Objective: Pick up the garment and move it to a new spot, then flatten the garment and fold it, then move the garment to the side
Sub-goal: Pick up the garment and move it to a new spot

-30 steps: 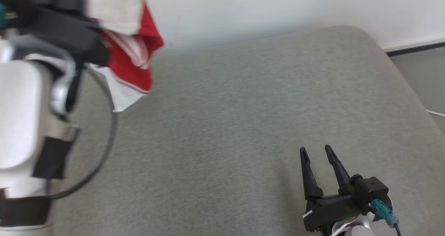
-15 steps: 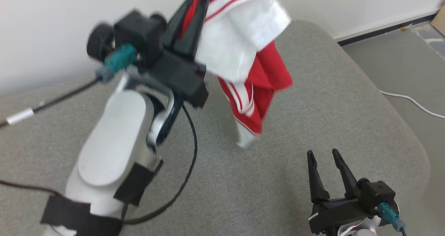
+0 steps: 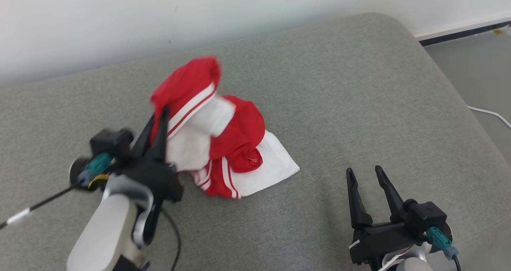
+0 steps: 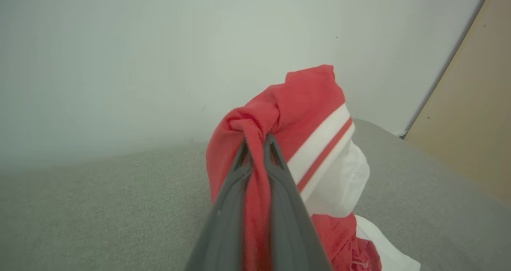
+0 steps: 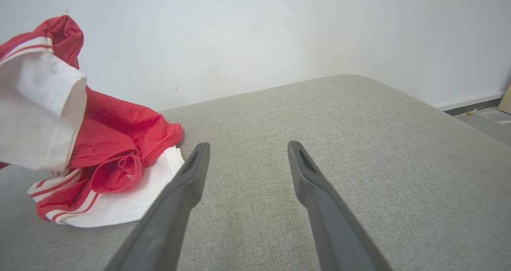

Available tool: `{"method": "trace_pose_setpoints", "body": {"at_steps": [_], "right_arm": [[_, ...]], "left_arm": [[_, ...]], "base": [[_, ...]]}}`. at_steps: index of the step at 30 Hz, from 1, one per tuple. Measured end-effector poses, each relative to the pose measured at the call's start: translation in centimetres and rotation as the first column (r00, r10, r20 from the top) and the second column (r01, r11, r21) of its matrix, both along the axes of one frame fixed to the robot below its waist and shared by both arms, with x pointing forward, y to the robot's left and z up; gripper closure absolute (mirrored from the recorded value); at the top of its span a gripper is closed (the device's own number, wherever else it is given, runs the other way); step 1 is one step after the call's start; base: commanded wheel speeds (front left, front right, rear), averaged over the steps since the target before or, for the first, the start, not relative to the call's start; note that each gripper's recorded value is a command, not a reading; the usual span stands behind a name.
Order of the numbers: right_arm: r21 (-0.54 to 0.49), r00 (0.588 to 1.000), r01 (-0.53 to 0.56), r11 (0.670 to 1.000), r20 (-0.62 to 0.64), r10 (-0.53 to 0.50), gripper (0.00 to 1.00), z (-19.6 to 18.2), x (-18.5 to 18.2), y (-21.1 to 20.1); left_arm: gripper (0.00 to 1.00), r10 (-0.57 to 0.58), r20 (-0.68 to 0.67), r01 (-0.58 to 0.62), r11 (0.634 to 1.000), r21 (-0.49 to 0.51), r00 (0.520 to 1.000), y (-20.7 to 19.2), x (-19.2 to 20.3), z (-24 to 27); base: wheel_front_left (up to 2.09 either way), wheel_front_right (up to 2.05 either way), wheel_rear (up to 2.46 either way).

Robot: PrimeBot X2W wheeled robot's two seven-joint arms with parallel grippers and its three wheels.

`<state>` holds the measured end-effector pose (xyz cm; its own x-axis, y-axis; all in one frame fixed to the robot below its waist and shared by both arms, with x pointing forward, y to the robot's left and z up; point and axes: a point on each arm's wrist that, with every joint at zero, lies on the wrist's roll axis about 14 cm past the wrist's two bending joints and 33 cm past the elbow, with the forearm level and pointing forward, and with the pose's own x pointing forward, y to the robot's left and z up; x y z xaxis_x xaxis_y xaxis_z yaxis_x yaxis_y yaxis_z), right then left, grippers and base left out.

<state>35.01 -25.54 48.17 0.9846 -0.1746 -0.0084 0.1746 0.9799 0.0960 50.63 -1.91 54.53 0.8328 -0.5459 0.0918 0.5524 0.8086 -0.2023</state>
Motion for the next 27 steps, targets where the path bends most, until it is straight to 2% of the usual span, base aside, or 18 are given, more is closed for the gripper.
{"method": "trace_pose_setpoints", "body": {"at_steps": [6, 7, 8, 16, 20, 27], "right_arm": [[-0.005, 0.999, -0.032, 0.999, -0.020, 0.032, 0.00, -0.6, 0.6, 1.0], [-0.005, 0.999, -0.037, 0.999, -0.022, 0.037, 0.00, -0.7, 0.7, 1.1], [-0.004, 0.999, -0.044, 0.999, -0.022, 0.044, 0.00, -0.7, 0.8, 1.3], [-0.009, 0.997, -0.072, 0.997, -0.007, 0.072, 0.00, -0.3, 1.4, 2.1], [-0.010, 0.995, -0.095, 0.995, 0.001, 0.095, 0.00, -0.1, 1.4, 2.9], [-0.008, 0.989, -0.143, 0.990, 0.039, 0.143, 0.00, 0.9, 1.5, 4.6]], "left_arm": [[1.00, 0.120, -0.110, -0.112, 0.991, 0.077, 0.987, 4.9, 0.2, -5.3], [0.68, 0.126, -0.118, -0.115, 0.989, 0.095, 0.985, 5.3, 0.1, -5.9], [0.00, 0.137, -0.116, -0.125, 0.986, 0.107, 0.984, 5.8, 0.0, -6.3], [0.00, 0.177, 0.027, -0.178, 0.983, 0.053, 0.984, 7.2, 0.0, -1.9], [0.00, 0.243, 0.123, -0.249, 0.968, 0.040, 0.962, 9.8, -0.7, 1.0], [0.00, 0.312, 0.264, -0.334, 0.941, 0.044, 0.913, 14.2, -4.6, 4.4]], "base": [[0.00, 0.00, 0.00], [0.00, 0.00, 0.00], [0.00, 0.00, 0.00], [0.00, 0.00, 0.00], [0.00, 0.00, 0.00], [0.00, 0.00, 0.00]]}}
